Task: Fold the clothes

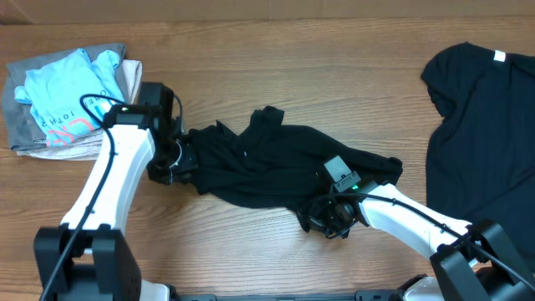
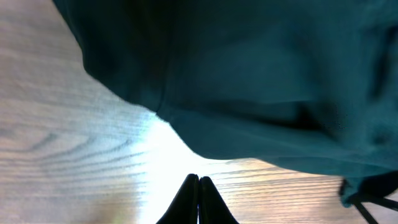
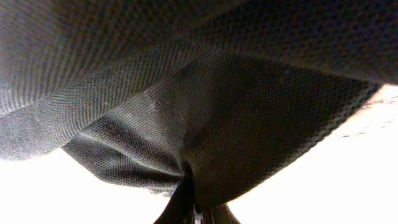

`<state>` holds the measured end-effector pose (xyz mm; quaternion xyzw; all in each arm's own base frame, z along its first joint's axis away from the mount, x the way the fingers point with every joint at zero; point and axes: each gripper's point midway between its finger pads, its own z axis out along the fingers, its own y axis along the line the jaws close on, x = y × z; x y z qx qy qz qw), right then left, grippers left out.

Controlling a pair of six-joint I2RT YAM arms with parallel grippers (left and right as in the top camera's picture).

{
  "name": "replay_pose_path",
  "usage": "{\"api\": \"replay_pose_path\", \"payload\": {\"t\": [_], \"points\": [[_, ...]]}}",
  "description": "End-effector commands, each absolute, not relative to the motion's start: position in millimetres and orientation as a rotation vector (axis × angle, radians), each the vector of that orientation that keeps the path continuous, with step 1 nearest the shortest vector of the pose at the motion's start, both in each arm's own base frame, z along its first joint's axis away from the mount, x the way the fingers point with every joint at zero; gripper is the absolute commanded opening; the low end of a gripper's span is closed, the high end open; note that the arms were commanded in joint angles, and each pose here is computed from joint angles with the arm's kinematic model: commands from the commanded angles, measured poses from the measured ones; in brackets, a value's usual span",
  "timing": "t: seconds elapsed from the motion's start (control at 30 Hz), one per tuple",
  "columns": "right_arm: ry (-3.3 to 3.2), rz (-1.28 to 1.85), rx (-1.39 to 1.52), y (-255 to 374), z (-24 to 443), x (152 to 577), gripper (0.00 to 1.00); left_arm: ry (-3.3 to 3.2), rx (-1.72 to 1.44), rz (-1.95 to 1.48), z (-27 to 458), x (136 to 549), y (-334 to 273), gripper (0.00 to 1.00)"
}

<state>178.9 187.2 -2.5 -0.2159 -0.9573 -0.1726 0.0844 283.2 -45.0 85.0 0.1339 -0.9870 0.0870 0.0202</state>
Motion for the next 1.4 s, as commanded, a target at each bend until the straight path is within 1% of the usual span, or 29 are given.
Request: {"api": "replay_pose_path", "payload": {"t": [0.0, 0.2, 0.57, 0.7, 0.83, 1.0, 1.17, 1.27, 1.37], "points": [[-2.860, -0.446, -0.652, 178, -13, 174, 0.04, -2.975, 0.530, 0.173, 64, 269, -38, 0.04], [-2.860, -0.446, -0.652, 178, -13, 174, 0.04, -2.959, 0.616, 0.116, 41, 264, -32, 0.04], [-2.860, -0.446, -0.652, 178, -13, 174, 0.04, -3.039, 0.696, 0.184, 1, 271, -35, 0.04], [-2.860, -0.447, -0.655, 178, -13, 175, 0.04, -3.084, 0.691, 0.291, 4, 287, -44, 0.04], [-2.860, -0.447, -0.655, 178, -13, 175, 0.04, -3.106, 0.664, 0.478, 25, 310, -64, 0.04], [-2.860, -0.448, -0.655, 178, -13, 175, 0.04, -3.160, 0.600, 0.604, 39, 331, -85, 0.04], [-2.861, -0.451, -0.654, 178, -13, 175, 0.04, -3.275, 0.490, 0.594, 40, 347, -104, 0.04], [-2.860, -0.448, -0.654, 178, -13, 175, 0.04, -3.362, 0.395, 0.521, 34, 357, -120, 0.04], [-2.860, -0.448, -0.654, 178, -13, 175, 0.04, -3.380, 0.318, 0.527, 24, 361, -137, 0.04]]}}
